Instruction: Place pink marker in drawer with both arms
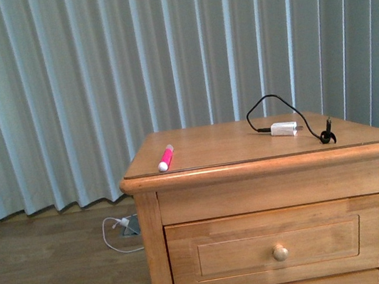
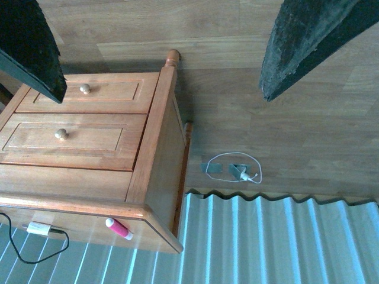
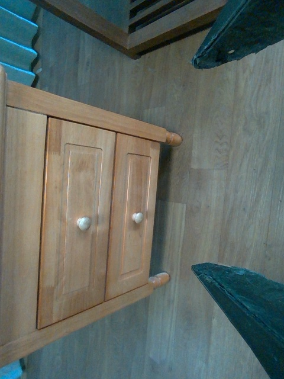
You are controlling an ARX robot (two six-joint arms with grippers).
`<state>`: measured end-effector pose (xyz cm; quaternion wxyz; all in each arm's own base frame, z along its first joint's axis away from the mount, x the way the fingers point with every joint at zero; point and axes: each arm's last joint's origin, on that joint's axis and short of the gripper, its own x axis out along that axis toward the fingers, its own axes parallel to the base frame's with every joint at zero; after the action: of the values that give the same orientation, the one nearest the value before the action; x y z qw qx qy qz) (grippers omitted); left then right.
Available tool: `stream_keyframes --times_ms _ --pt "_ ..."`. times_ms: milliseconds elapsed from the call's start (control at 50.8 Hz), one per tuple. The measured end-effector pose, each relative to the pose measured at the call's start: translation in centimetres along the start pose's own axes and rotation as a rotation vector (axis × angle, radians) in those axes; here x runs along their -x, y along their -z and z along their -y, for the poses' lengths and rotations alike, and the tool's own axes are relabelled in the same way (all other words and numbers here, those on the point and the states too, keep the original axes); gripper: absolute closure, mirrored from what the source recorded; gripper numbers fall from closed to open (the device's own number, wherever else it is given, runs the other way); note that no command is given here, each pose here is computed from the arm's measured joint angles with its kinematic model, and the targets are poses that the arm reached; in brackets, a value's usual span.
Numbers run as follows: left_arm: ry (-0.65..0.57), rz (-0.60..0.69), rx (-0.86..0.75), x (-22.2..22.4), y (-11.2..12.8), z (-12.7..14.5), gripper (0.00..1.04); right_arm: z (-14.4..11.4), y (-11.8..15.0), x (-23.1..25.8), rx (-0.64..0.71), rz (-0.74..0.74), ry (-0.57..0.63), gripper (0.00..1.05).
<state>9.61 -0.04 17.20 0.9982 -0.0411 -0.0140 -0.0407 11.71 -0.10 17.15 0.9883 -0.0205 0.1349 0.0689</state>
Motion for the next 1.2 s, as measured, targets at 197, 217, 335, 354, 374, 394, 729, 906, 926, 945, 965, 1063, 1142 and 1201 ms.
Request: stream_keyframes --times_ms 197,217,335,354,374,394,729,906,926,945,965,1063,1142,1201 --pt "0.0 0.0 0.0 0.0 0.0 0.0 0.06 -0.8 -1.8 -3.6 0.011 -0.054 -0.017 0.08" --pt "0.0 0.0 0.0 0.0 0.0 0.0 0.06 -1.0 -2.0 -4.1 0.012 -0.06 -0.019 0.08" --pt "0.0 0.0 0.0 0.0 0.0 0.0 0.06 -2.2 -3.1 -7.4 0.022 -0.084 -0.022 0.08" --pt "0.0 0.0 0.0 0.0 0.0 0.0 0.06 -2.5 -3.2 -8.2 0.028 -0.09 -0.026 0.08" --pt "0.0 0.0 0.0 0.0 0.0 0.0 0.06 -2.9 -3.3 -9.0 0.035 -0.097 -0.026 0.08" --pt "0.0 0.0 0.0 0.0 0.0 0.0 0.06 -3.1 -3.4 -9.5 0.04 -0.101 -0.023 0.08" --pt "0.0 0.0 0.0 0.0 0.0 0.0 0.06 -4.9 -3.4 -18.5 0.051 -0.167 0.039 0.08" --pt "0.0 0.0 0.0 0.0 0.0 0.0 0.06 -6.2 -3.4 -22.1 0.044 -0.17 0.049 0.08" --pt "0.0 0.0 0.0 0.0 0.0 0.0 0.06 -6.3 -3.4 -22.5 0.043 -0.169 0.048 0.08" --pt "0.0 0.0 0.0 0.0 0.0 0.0 0.06 -6.6 -3.4 -22.9 0.045 -0.168 0.047 0.08" --pt "0.0 0.0 0.0 0.0 0.0 0.0 0.06 -6.7 -3.4 -23.1 0.045 -0.168 0.047 0.08" --pt "0.0 0.0 0.0 0.0 0.0 0.0 0.06 -7.7 -3.3 -24.9 0.044 -0.171 0.043 0.08" --pt "0.0 0.0 0.0 0.0 0.0 0.0 0.06 -8.5 -3.1 -26.3 0.041 -0.171 0.038 0.08" --pt "0.0 0.0 0.0 0.0 0.0 0.0 0.06 -9.1 -3.2 -27.1 0.038 -0.167 0.035 0.08"
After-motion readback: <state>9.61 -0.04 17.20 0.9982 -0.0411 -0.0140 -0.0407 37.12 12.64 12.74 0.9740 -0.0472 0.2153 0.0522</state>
